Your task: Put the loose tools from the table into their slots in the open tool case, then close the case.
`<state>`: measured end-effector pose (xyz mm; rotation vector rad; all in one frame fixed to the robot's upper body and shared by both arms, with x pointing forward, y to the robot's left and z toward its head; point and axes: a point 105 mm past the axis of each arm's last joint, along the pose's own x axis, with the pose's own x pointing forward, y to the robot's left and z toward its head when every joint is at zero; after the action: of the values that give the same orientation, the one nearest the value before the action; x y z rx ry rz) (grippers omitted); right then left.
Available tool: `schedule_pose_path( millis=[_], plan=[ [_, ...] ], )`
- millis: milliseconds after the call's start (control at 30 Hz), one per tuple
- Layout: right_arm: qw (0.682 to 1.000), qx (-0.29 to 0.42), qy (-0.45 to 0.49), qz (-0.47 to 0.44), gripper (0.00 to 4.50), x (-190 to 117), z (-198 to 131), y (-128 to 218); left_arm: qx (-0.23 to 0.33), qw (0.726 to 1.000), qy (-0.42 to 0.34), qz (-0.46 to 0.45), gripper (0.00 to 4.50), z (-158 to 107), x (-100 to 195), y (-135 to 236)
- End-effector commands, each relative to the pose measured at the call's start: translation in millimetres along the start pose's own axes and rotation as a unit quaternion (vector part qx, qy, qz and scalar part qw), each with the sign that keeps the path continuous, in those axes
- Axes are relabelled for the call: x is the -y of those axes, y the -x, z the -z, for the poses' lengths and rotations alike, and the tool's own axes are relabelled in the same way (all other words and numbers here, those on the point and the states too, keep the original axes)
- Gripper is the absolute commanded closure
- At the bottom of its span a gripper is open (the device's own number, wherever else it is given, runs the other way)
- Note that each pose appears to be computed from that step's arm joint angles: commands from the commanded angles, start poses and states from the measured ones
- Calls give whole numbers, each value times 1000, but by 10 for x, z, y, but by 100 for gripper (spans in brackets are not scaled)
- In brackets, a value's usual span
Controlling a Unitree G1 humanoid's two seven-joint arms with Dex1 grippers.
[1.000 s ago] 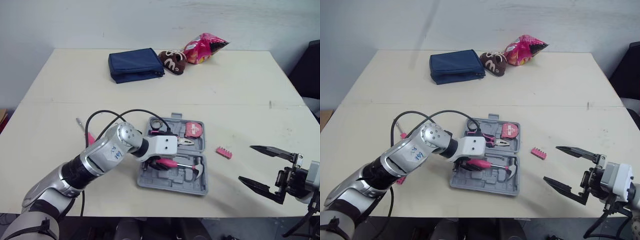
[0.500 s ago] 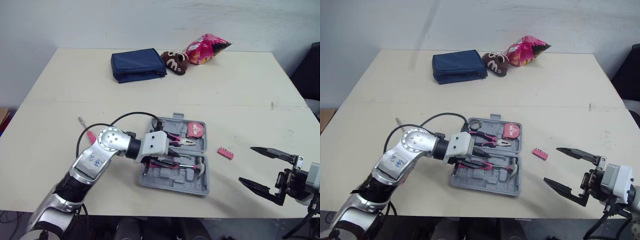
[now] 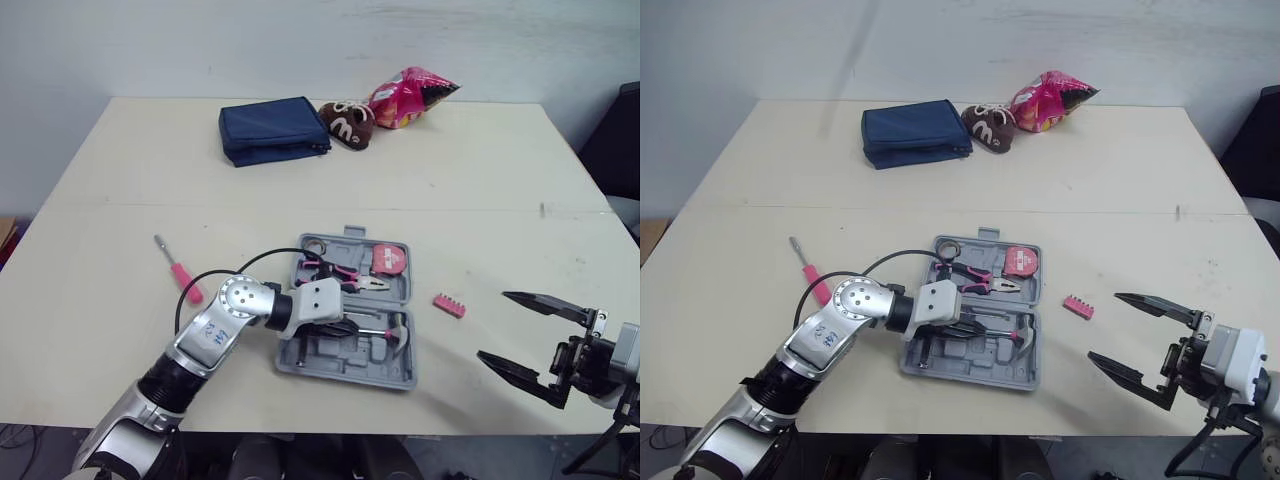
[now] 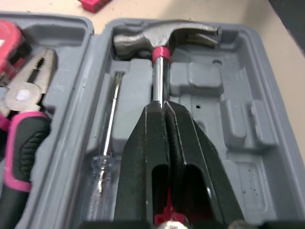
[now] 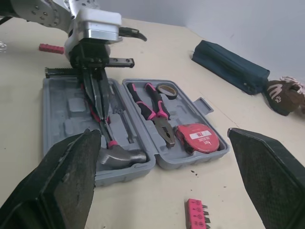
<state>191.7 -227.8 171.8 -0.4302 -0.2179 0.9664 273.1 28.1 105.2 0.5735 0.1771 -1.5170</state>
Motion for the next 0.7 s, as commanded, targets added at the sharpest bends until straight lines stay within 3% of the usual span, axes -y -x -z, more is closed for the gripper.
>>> schedule_pose_path(
  millis=[33, 267, 533, 700],
  plan=[
    [1000, 6, 14, -2, 0, -2, -88, -40, -41, 999, 2, 3, 445, 147, 36, -21],
    [1000, 4, 13, 5, 0, -4, -90, -35, -111, 993, 31, 26, 445, 397, 155, -37],
    [1000, 4, 14, 11, 0, -15, -71, -2, -196, 975, 95, 33, 445, 953, 329, -55],
    [1000, 4, 15, 12, 0, -22, -61, -2, -222, 968, 105, 52, 445, 1012, 419, -79]
  ],
)
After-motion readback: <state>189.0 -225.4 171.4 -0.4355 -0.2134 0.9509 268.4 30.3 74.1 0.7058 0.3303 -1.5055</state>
